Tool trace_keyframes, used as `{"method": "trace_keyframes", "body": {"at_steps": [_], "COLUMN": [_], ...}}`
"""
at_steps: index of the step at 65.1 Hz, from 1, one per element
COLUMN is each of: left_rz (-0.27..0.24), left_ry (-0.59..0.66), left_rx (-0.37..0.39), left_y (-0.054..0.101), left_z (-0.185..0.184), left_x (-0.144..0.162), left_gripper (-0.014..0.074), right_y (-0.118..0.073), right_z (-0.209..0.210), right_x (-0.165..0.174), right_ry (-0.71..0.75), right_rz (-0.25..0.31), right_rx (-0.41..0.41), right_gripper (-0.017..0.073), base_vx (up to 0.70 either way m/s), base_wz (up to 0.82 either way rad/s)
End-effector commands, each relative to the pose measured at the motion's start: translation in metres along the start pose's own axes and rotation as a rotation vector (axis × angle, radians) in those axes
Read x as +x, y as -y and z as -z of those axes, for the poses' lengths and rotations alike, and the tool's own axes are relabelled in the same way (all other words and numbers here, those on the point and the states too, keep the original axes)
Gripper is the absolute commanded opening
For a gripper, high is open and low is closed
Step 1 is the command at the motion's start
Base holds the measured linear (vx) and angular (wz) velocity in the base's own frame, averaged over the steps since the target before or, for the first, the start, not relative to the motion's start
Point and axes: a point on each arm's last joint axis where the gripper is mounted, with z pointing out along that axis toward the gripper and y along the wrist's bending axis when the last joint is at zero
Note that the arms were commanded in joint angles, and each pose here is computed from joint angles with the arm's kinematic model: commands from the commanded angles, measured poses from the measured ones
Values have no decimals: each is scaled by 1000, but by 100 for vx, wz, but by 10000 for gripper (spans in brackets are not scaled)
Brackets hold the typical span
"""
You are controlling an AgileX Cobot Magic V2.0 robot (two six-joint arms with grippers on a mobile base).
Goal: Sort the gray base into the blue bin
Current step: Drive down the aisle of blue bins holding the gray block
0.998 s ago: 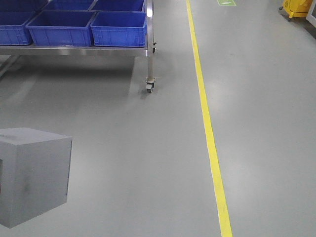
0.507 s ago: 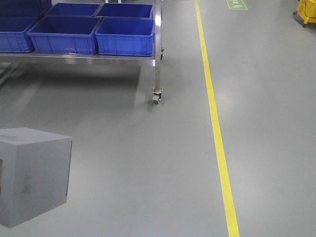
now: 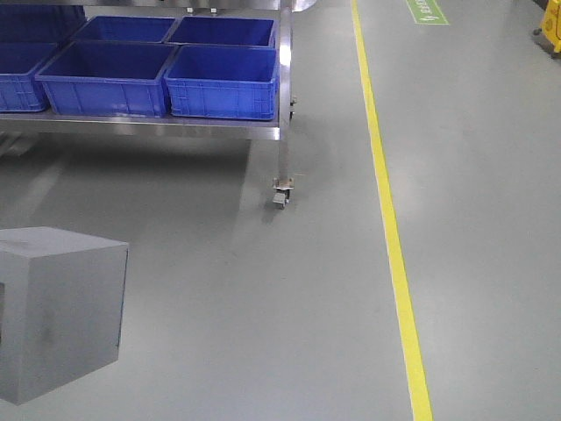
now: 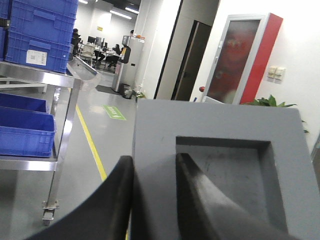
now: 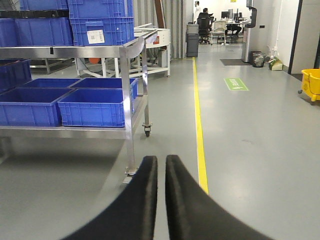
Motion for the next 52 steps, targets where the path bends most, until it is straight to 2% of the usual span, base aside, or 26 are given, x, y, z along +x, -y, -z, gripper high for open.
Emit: {"method": "trace_keyframes", "body": {"at_steps": [1,22,52], "left_rz": [13,13,13], "left_ry": [126,126,126], "left_rx": [26,26,26], "left_y": [5,5,5], "left_z": [-1,-1,-1], "left_x": [-19,-19,-19], "left_gripper": [4,4,4], "right_y": [0,0,0], "right_z": [1,1,1], "right_x": [-9,-9,-9], "right_ry": [89,89,89], "right_rz": [13,13,13], "right_rx": [-4,-4,-4], "right_gripper": [-4,-4,-4], "base_vx": [32,30,26], "base_wz": [10,31,69]}}
